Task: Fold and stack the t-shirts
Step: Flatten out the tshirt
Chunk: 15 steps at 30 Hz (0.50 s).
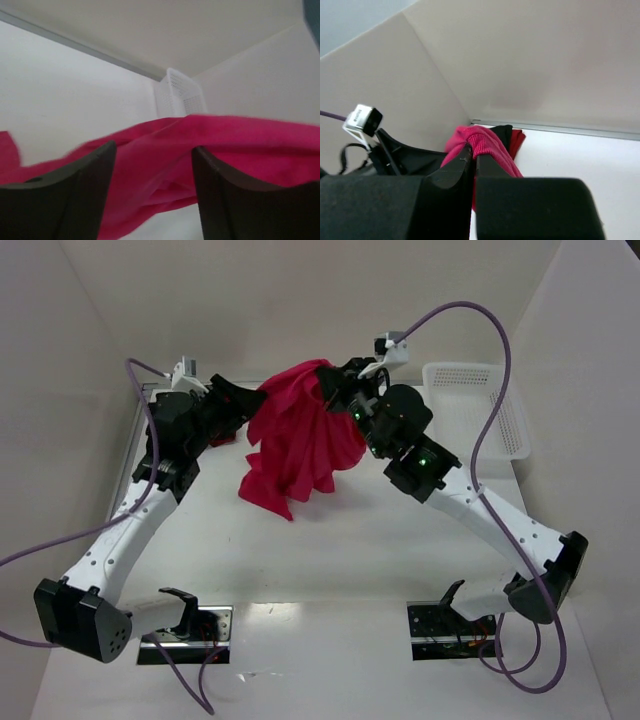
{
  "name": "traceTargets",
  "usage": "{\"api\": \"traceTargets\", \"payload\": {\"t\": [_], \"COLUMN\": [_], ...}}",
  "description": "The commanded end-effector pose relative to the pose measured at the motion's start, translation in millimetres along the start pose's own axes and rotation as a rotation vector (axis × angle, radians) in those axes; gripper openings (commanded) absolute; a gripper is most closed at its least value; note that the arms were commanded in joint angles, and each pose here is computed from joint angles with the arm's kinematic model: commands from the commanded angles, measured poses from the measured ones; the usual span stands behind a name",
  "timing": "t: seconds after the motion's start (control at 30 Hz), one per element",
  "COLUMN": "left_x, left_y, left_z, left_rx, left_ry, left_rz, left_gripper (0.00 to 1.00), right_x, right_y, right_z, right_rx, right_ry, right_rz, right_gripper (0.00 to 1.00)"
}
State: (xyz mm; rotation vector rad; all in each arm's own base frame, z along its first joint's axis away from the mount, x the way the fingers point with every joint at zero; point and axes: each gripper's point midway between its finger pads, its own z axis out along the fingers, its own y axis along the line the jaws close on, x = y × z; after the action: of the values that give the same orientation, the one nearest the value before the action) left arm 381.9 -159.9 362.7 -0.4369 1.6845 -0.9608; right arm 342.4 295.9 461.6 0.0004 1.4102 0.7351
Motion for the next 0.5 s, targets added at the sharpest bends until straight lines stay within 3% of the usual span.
{"api": "traceTargets", "payload": {"t": [0.0, 0.07, 0.1, 0.13, 0.2, 0.3, 0.4, 0.47], "left_x": [14, 28, 34, 39, 42, 76, 147, 184], "left_y": [8, 27, 42, 54, 73, 85, 87, 84], "left_z": [1, 5, 7, 6, 7, 16, 11, 11], "left_rx": [0.076, 0.038, -0.008, -0.050, -0.111, -0.070, 0.017, 0.068], "left_ry": [0.035, 0.089, 0.105, 0.118, 0.117, 0.229, 0.466, 0.552], "left_rz": [0.168, 0.233, 0.242, 0.237, 0.221, 0.177, 0.213, 0.277], "left_gripper": [0.79, 0.88, 0.98, 1.00, 1.00, 1.00, 1.00, 1.00], "right_x": [-61, -80, -90, -94, -99, -107, -108, -101], "right_y": [21, 29, 31, 31, 32, 24, 24, 18], "right_z": [-14, -19, -22, -23, -25, -28, -29, -27], "right_rx": [-0.070, -0.092, -0.093, -0.092, -0.091, -0.052, -0.050, -0.022], "right_ry": [-0.072, -0.088, -0.093, -0.093, -0.092, -0.115, -0.113, -0.098], "right_rz": [-0.020, -0.022, -0.031, -0.042, -0.053, -0.070, -0.082, -0.089], "right_gripper": [0.00, 0.00, 0.00, 0.00, 0.00, 0.00, 0.00, 0.00]}}
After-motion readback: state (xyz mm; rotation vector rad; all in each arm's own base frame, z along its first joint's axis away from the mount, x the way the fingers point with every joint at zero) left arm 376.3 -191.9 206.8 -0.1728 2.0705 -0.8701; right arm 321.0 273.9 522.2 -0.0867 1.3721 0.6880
